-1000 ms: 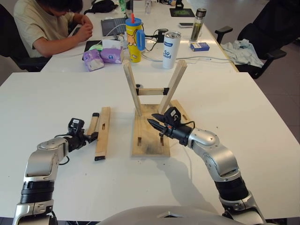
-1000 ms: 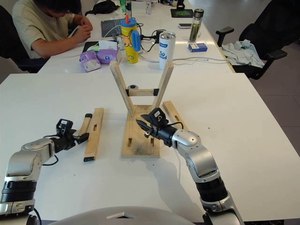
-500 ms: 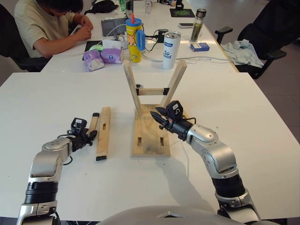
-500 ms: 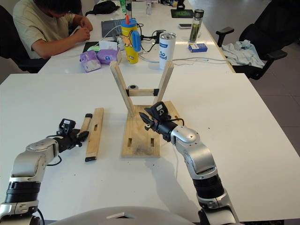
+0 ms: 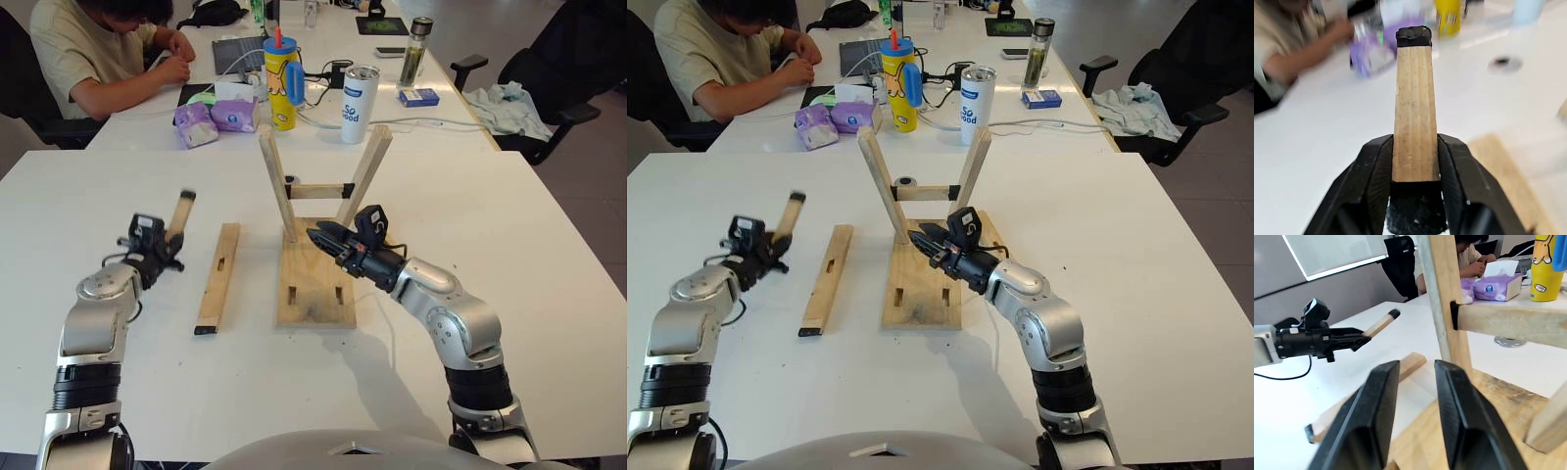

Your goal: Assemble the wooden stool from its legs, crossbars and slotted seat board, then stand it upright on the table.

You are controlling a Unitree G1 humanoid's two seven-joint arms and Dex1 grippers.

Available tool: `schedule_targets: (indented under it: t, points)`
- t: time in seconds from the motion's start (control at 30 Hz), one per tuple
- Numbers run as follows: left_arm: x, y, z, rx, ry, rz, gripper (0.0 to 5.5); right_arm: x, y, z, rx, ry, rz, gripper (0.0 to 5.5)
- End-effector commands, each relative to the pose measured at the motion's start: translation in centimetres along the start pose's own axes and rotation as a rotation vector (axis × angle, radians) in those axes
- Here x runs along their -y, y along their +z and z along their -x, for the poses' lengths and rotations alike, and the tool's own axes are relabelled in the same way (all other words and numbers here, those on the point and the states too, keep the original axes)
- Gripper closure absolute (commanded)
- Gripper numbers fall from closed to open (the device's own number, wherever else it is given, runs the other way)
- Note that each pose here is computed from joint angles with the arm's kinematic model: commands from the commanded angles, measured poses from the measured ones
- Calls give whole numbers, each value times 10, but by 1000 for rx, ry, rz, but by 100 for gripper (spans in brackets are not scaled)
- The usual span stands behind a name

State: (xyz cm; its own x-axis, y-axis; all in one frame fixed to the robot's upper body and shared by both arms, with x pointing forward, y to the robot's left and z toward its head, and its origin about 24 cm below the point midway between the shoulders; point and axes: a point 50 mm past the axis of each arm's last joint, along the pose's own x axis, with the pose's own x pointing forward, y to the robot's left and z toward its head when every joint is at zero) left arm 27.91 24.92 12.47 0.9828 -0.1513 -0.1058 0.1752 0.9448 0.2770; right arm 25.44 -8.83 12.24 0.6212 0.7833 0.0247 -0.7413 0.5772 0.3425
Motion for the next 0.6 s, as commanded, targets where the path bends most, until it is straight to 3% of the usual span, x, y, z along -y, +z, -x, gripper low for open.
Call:
schedule_targets:
  t: [0.03, 0.13, 0.3, 0.6]
  points:
    - [13, 58, 3, 322, -41, -55, 421, -5, 27, 0, 134, 78, -143, 373]
    - [32, 89, 8, 476, -123, -119, 421, -5, 44, 3, 206, 130, -236, 324]
    - [67, 112, 9, 568, -284, -216, 421, -1, 70, 5, 299, 170, -318, 252]
    - [107, 105, 1, 563, -465, -208, 421, 6, 97, 4, 416, 169, -424, 244]
